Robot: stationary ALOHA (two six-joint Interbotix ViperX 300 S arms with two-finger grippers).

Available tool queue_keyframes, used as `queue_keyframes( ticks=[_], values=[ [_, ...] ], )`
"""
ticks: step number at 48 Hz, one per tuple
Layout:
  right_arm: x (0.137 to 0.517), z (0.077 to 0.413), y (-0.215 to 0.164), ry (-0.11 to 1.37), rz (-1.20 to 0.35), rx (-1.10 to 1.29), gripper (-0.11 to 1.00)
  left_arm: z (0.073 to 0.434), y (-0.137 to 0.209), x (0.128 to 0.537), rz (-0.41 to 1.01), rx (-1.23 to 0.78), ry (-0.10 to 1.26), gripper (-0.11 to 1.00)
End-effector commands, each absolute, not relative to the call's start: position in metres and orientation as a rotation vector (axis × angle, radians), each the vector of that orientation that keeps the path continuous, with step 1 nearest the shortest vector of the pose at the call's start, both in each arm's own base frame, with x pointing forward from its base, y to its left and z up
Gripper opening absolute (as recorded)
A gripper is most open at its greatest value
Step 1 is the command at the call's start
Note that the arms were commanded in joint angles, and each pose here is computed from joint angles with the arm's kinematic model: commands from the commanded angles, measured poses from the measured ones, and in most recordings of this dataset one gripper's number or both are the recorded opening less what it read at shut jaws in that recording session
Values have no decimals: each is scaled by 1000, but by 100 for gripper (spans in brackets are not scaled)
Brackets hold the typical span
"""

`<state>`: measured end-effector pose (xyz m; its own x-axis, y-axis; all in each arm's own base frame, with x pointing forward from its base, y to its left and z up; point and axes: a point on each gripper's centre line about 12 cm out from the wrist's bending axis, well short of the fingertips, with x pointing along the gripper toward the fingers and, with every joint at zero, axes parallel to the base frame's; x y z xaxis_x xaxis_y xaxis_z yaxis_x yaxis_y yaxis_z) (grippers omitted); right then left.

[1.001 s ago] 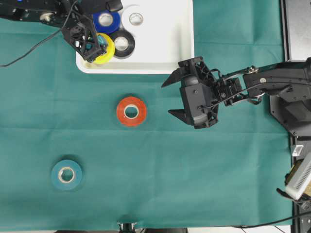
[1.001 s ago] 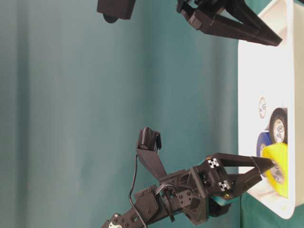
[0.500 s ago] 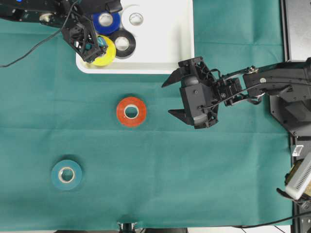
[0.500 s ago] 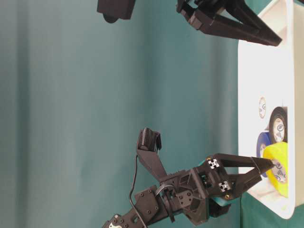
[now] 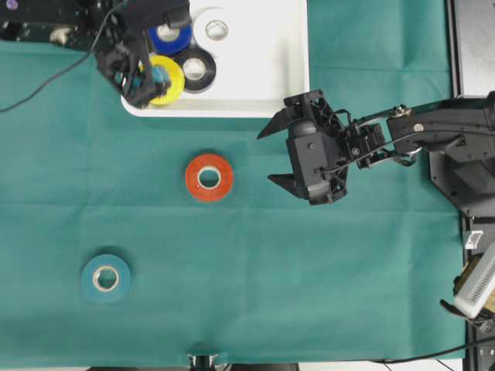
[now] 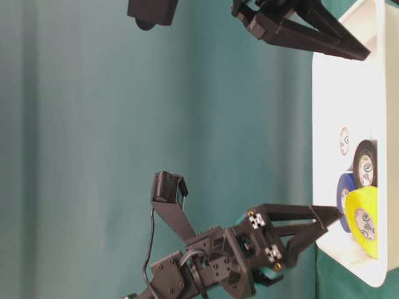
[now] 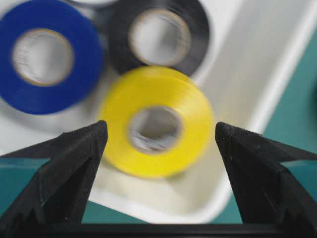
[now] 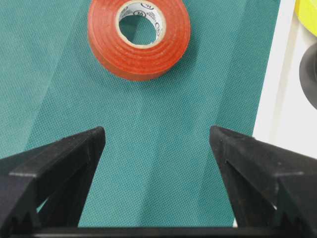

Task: Put the tape alternately from left to right into the white case.
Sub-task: 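Release the yellow roll in the tray and withdraw the left gripper, then move the right gripper down over the red tape roll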

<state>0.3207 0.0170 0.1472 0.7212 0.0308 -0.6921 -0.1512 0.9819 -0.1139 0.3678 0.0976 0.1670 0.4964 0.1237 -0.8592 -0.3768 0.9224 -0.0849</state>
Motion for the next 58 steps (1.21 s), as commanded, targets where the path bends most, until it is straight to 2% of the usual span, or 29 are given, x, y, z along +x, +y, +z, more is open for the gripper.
queue_keyframes(
  ticks=[1,15,33,58],
  values=[
    [324,153,19,736,105,-164,80,181,80,371,265,-253,974,100],
    [325,155,18,731,103,-163,80,179,21,369,123,-175,997,100],
    [324,154,18,734,103,-163,80,170,-35,361,-15,-97,1035,100],
    [326,153,23,712,124,-158,80,164,-43,354,-36,-83,1056,100]
  ],
)
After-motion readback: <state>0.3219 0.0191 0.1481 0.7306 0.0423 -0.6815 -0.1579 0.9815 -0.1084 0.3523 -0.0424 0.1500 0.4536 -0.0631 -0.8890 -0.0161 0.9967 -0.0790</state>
